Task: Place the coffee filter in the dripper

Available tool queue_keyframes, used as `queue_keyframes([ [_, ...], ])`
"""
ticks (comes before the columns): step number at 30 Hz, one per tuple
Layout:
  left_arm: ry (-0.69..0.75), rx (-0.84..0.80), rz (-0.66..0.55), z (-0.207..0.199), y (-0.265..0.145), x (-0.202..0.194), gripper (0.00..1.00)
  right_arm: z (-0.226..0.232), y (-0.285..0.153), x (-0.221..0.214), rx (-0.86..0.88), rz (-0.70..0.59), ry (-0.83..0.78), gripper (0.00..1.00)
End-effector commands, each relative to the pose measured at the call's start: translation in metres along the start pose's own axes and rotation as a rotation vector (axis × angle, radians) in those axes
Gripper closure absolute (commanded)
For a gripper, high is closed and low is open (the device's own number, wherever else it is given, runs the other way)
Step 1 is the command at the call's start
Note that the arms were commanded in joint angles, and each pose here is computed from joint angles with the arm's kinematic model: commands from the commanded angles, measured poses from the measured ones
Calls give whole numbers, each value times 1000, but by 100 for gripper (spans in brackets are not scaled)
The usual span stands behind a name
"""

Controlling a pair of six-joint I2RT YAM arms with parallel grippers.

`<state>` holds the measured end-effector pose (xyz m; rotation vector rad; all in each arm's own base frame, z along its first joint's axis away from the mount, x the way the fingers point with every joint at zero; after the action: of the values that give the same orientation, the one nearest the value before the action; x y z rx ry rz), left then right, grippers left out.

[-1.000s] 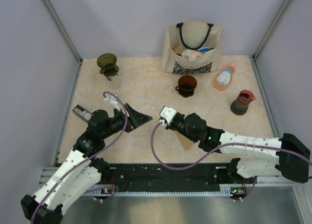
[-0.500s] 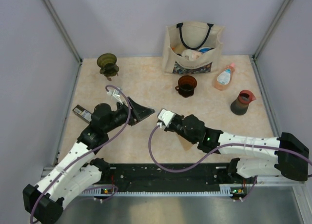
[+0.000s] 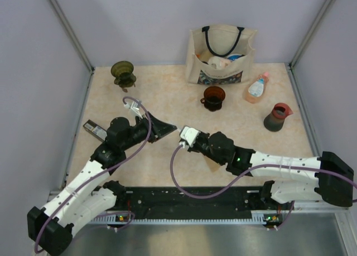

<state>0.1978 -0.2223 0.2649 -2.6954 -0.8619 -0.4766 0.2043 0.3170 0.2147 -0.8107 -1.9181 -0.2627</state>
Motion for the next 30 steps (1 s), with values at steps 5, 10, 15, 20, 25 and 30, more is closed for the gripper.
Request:
queue_keyframes([
  [5,52,-65,-28,-12,-1,4,58,0,-7,25,19,-83,53,100],
  [10,64,-84,-16,-14,0,2,60,1,-8,29,31,-94,68,100],
  [15,68,-127,-3,-20,1,1,64,5,-7,28,52,-91,72,100],
  [20,64,-163,20,-26,3,-2,70,9,-4,25,71,-74,64,100],
  [25,63,-160,23,-25,5,-2,86,12,-4,22,82,-62,64,100],
  [30,64,-144,28,-20,6,-5,100,13,-5,18,84,-51,75,100],
])
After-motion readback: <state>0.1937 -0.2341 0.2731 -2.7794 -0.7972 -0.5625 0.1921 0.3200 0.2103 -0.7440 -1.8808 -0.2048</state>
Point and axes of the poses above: each gripper's point midway between its finger pads, its own y axis out along the fingers, its own z axis along the line the jaws close on, x = y × z, the point moved 2 cm from there along -y, back along the fingers, and after that the axes turned 1 degree about -y, right-handed, at the moved point
